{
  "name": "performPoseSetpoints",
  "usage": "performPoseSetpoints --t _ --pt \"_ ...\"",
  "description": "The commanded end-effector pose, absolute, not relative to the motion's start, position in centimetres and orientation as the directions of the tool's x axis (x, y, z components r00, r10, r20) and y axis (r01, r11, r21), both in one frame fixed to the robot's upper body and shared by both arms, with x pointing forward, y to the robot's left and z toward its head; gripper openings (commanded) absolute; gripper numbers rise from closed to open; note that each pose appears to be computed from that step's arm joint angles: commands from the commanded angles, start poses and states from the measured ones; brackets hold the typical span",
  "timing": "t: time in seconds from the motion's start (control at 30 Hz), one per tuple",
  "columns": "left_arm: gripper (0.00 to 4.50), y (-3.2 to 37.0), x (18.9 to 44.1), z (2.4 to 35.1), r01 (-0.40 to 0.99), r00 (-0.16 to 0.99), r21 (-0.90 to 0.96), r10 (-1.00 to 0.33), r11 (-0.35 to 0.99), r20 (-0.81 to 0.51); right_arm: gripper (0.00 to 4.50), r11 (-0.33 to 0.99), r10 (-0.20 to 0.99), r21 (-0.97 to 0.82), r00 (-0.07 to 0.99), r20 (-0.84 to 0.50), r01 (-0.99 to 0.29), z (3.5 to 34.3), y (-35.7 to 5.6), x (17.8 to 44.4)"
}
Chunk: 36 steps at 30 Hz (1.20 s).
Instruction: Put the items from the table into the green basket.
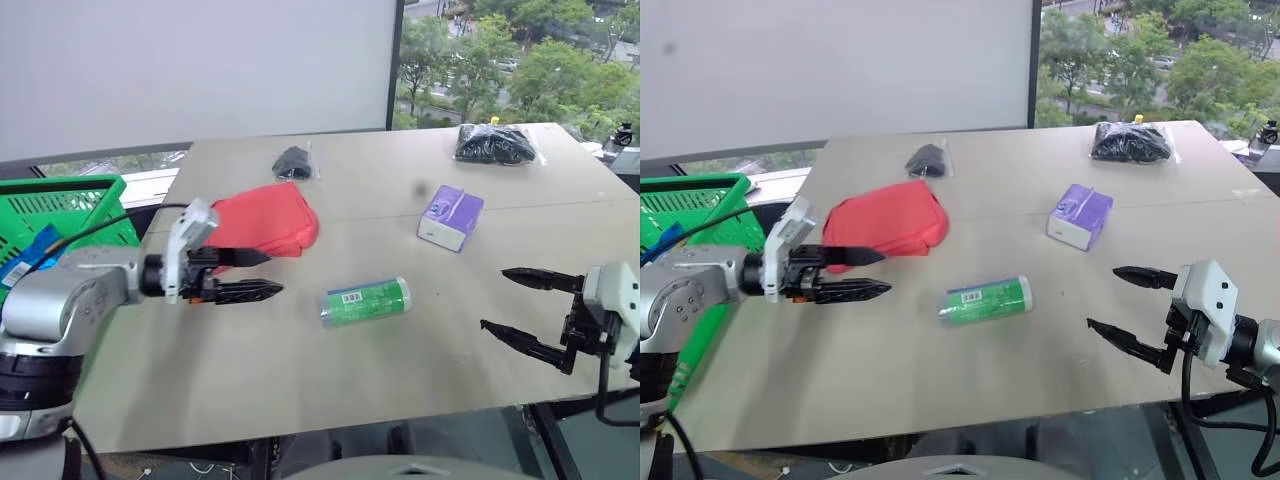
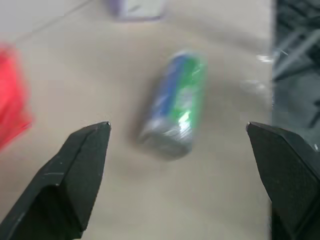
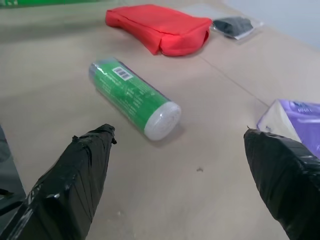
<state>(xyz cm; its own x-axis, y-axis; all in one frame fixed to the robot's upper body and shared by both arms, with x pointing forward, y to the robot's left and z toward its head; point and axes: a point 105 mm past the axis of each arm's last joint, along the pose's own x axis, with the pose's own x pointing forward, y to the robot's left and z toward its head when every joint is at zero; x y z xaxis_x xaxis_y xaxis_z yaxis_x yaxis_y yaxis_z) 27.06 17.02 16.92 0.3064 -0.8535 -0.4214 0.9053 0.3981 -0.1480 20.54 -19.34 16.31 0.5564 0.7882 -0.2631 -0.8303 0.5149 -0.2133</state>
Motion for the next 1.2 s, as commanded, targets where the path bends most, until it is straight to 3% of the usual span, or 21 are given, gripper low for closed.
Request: performPoseSetpoints --t 0.03,0.1,0.27,0.37,0.4,0.57,0.77,0.83,0.97,1.1,1.2 --pt "4.49 12.6 27.6 14.6 0.927 0.292 -0.012 -0.742 0.375 -0.604 4.50 0.492 0.791 -0.283 0.559 -0.249 -0.823 17.4 -18.8 20.5" --pt "4.49 10.8 27.4 13.1 0.943 0.187 -0.085 -0.725 0.321 -0.663 4.50 0.495 0.783 -0.300 0.568 -0.253 -0.816 17.5 -18.9 20.4" --pt "4.49 9.0 30.3 9.0 0.941 0.224 0.018 -0.583 0.337 -0.781 4.50 0.503 0.762 -0.308 0.582 -0.282 -0.808 17.5 -19.3 19.6" --pt "4.49 9.2 29.1 6.9 0.975 0.141 0.024 -0.527 0.222 -0.838 4.50 0.504 0.751 -0.311 0.587 -0.303 -0.806 17.5 -19.5 19.2" --pt "3.89 9.2 28.6 6.4 0.978 0.107 -0.007 -0.525 0.210 -0.844 4.50 0.508 0.744 -0.320 0.594 -0.305 -0.800 17.5 -19.6 19.1" --pt "2.18 10.0 28.5 5.5 0.984 0.096 0.006 -0.503 0.178 -0.859 4.50 0.516 0.727 -0.329 0.607 -0.319 -0.791 17.5 -20.0 19.1" --pt "2.10 10.0 29.0 9.3 0.966 0.184 0.003 -0.680 0.259 -0.710 4.50 0.505 0.751 -0.332 0.595 -0.286 -0.797 17.5 -19.3 20.1" --pt "2.10 11.0 29.6 11.3 0.939 0.268 0.003 -0.726 0.344 -0.633 4.50 0.489 0.767 -0.353 0.586 -0.263 -0.798 17.6 -18.7 20.7" --pt "2.10 14.7 32.4 16.2 0.779 0.573 -0.024 -0.727 0.627 -0.379 4.50 0.461 0.830 -0.400 0.545 -0.122 -0.792 19.6 -16.5 22.9" --pt "2.10 20.0 35.0 21.2 0.492 0.859 0.004 -0.485 0.870 -0.165 4.50 0.437 0.895 -0.363 0.440 0.079 -0.823 22.8 -12.8 24.8" --pt "2.10 25.1 35.8 25.1 0.202 0.979 0.048 -0.201 0.978 -0.010 4.50 0.368 0.930 -0.358 0.343 0.134 -0.858 23.9 -10.1 25.2"
